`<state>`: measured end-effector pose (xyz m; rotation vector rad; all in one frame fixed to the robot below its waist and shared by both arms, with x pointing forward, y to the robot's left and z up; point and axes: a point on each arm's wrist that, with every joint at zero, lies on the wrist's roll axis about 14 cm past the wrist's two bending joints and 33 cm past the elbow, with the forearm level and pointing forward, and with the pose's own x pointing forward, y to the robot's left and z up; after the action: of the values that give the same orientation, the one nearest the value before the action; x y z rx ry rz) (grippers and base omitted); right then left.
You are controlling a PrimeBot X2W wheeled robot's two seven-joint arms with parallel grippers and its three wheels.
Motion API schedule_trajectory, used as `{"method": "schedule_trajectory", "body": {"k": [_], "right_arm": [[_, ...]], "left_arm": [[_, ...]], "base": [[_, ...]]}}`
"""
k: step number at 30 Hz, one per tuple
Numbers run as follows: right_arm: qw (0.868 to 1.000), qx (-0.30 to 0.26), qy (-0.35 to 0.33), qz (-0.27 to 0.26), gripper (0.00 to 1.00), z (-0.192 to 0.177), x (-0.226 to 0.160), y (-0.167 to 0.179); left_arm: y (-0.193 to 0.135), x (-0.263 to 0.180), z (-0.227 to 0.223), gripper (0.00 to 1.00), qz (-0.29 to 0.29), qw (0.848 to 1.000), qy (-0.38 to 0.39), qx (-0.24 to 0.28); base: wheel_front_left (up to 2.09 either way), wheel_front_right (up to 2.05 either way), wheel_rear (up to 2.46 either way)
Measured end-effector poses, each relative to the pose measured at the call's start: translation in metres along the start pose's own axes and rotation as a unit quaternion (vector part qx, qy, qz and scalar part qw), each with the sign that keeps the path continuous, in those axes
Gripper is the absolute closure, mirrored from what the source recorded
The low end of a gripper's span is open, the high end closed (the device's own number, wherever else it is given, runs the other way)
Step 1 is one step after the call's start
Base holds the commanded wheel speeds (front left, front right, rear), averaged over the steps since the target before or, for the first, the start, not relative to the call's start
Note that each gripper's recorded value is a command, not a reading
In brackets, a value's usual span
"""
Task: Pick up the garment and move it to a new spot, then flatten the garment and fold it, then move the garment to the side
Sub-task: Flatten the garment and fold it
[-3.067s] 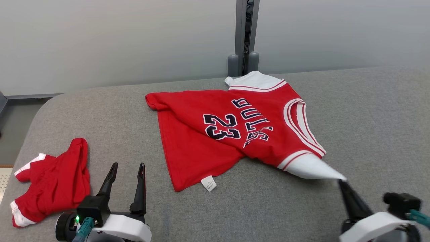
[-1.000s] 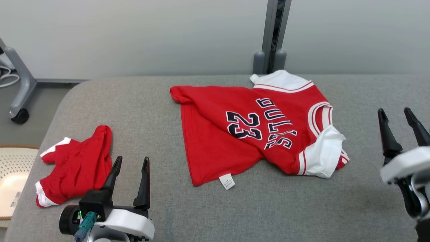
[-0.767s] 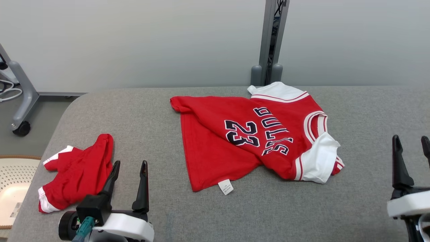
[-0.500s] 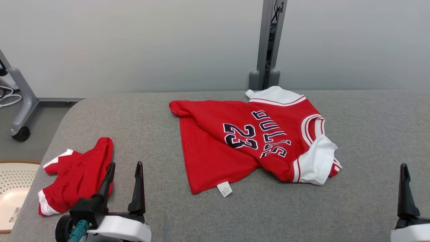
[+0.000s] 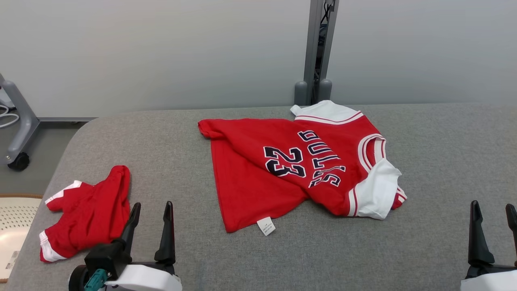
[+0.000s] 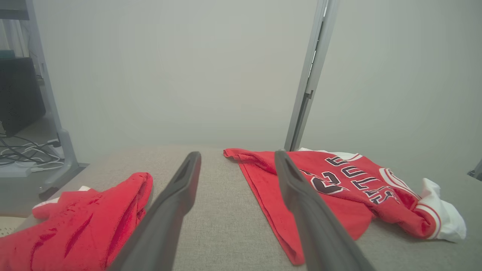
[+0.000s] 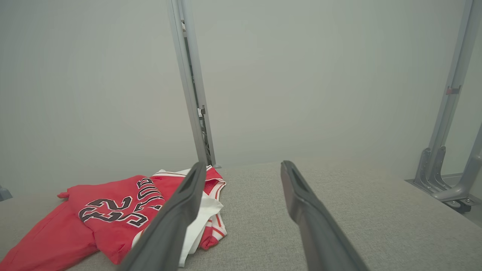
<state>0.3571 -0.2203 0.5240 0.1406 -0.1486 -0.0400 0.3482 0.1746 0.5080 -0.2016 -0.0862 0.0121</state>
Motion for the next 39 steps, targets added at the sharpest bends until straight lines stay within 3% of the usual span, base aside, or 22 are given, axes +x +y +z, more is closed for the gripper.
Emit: {"method": "schedule_trajectory", "body": {"k": [9, 11, 23, 39], "right_arm": [[0.999, -0.003, 0.031, -0.008, 0.0, -0.02, -0.004, -0.004], [0.999, -0.004, 0.037, -0.007, 0.0, -0.023, -0.003, -0.003], [0.998, -0.009, 0.053, -0.028, 0.0, -0.035, 0.0, -0.015], [0.997, -0.016, 0.068, -0.046, 0.0, -0.045, 0.002, -0.026]], "left_arm": [[-0.041, 0.004, -0.061, 0.0, -0.069, 0.991, 0.101, -0.054], [-0.048, 0.004, -0.077, 0.0, -0.069, 0.984, 0.13, -0.103], [-0.074, 0.013, -0.147, 0.0, -0.089, 0.948, 0.281, -0.119], [-0.092, 0.023, -0.172, 0.0, -0.093, 0.923, 0.331, -0.173]], "base": [[0.0, 0.0, 0.0], [0.0, 0.0, 0.0], [0.0, 0.0, 0.0], [0.0, 0.0, 0.0]]}}
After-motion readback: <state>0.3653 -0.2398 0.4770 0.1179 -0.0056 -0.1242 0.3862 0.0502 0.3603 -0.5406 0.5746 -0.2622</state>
